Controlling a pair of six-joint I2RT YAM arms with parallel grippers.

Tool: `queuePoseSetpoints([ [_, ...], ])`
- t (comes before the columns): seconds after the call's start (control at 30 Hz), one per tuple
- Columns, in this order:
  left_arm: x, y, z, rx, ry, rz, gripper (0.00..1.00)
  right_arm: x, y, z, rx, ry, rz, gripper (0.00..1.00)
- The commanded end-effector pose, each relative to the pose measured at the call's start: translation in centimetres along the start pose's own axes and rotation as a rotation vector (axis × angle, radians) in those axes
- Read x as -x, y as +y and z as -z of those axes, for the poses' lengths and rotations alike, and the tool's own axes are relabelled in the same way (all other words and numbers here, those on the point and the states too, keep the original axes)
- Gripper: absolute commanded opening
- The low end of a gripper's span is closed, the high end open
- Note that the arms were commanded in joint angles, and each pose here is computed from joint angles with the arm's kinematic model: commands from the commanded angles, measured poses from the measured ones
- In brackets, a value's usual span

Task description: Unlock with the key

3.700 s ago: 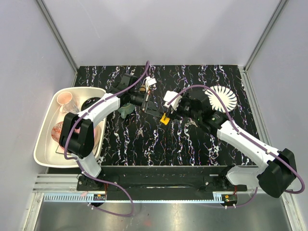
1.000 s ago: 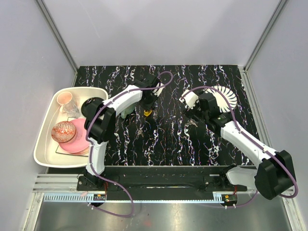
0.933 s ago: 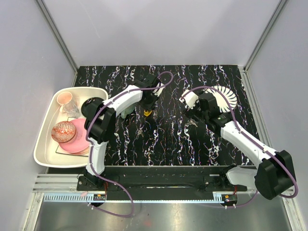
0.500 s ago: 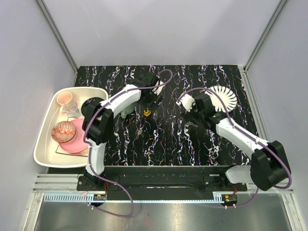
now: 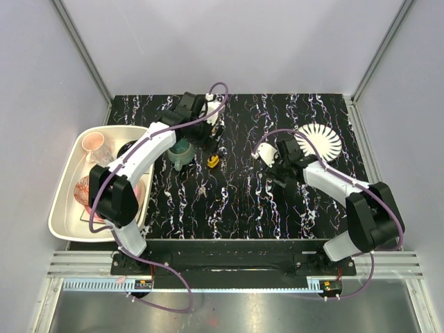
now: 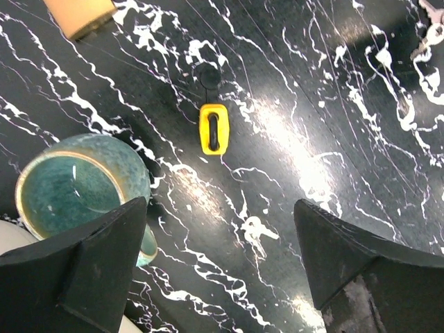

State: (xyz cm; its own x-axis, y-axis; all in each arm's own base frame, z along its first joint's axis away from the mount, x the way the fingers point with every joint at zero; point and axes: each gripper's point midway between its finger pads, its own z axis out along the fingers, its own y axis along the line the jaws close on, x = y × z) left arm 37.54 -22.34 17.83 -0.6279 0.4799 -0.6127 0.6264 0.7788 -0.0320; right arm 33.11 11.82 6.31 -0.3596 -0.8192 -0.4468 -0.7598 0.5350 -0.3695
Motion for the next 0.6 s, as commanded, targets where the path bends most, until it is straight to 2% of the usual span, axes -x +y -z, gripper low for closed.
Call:
queuePoseSetpoints([
  [0.0,-0.3,-1.4,1.7,-0.075,-0.044,-0.031,0.91,2.1,-1.5,0.7,0.038,-0.069,0.042,0.69],
  [0.17,-1.6,-1.4,2.3,-0.102,-0.037,-0.016,0.92,2.7,-1.5,0.5,0.084,-0.091,0.113,0.68],
  [0.27,-2.1,-1.1,2.8,-0.118,-0.043,0.006,0.92,2.5,-0.5,-0.2,0.141,-0.080,0.131,0.60],
  [0.57,-2.2,-0.3,4.8,-0.164,-0.088,0.064,0.92,1.6,0.2,-2.1,0.198,-0.037,0.178,0.57],
])
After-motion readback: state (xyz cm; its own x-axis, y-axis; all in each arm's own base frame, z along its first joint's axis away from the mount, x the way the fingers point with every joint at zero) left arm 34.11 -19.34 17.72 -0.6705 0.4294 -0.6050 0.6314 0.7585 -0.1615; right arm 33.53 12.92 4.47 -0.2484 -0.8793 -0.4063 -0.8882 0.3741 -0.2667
